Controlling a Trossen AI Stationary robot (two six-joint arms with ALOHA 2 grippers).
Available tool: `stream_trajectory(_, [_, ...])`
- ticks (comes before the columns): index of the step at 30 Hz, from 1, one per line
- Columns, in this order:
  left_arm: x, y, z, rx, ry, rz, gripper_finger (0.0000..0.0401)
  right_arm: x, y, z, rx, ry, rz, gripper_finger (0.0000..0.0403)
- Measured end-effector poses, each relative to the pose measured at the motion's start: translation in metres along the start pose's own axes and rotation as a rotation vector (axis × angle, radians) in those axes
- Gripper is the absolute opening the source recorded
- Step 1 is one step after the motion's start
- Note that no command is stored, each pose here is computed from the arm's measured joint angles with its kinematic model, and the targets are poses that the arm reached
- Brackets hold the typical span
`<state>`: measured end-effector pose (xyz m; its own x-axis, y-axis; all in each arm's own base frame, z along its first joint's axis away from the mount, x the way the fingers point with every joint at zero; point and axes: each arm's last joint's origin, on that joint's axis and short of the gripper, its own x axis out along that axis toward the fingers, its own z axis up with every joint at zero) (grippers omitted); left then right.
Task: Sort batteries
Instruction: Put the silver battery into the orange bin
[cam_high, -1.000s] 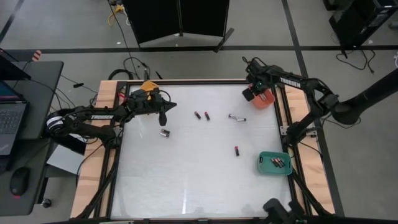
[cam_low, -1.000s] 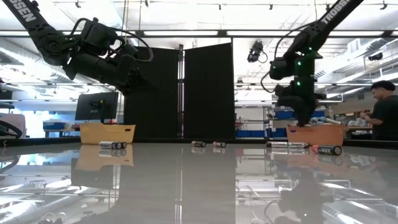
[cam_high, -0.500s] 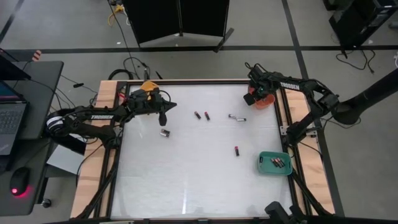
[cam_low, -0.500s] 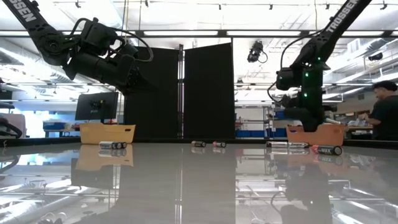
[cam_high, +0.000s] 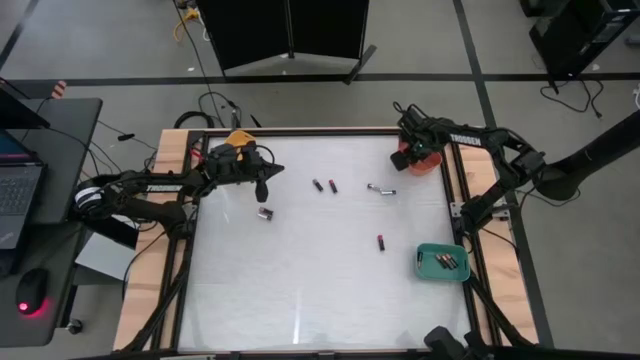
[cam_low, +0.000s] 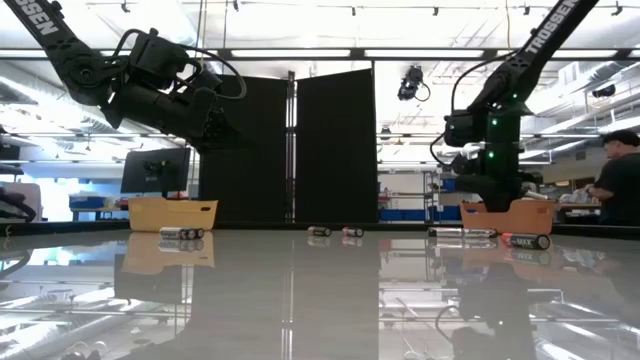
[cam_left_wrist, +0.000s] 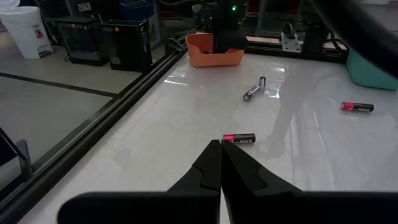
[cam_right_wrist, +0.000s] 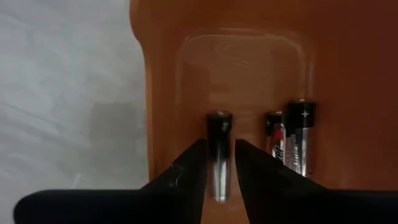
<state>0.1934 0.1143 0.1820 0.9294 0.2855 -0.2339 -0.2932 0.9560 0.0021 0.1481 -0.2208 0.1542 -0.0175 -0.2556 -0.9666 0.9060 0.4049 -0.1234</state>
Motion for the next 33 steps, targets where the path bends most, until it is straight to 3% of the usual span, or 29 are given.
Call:
stream_trajectory(10, [0.000, 0.000, 0.000, 0.001, -0.001, -0.014, 0.0010, -0.016, 0.014, 0.006, -0.108, -0.046, -0.092, 0.0141])
stream_trajectory(15, [0.004, -0.001, 0.008, -0.008, 0.022, -0.104, 0.0010, -0.047, 0.024, 0.009, -0.204, -0.114, -0.066, 0.0107])
stream_trajectory(20, [0.010, -0.002, 0.021, 0.005, 0.166, -0.148, 0.0010, -0.075, 0.041, 0.001, -0.310, -0.234, 0.090, 0.0015])
stream_trajectory(26, [0.013, -0.009, 0.044, 0.095, 0.307, -0.179, 0.0010, -0.077, 0.076, -0.017, -0.399, -0.390, 0.339, 0.0019])
stream_trajectory(33, [0.008, -0.015, 0.056, 0.072, 0.461, -0.209, 0.0010, -0.068, 0.116, -0.044, -0.447, -0.508, 0.486, 0.0014])
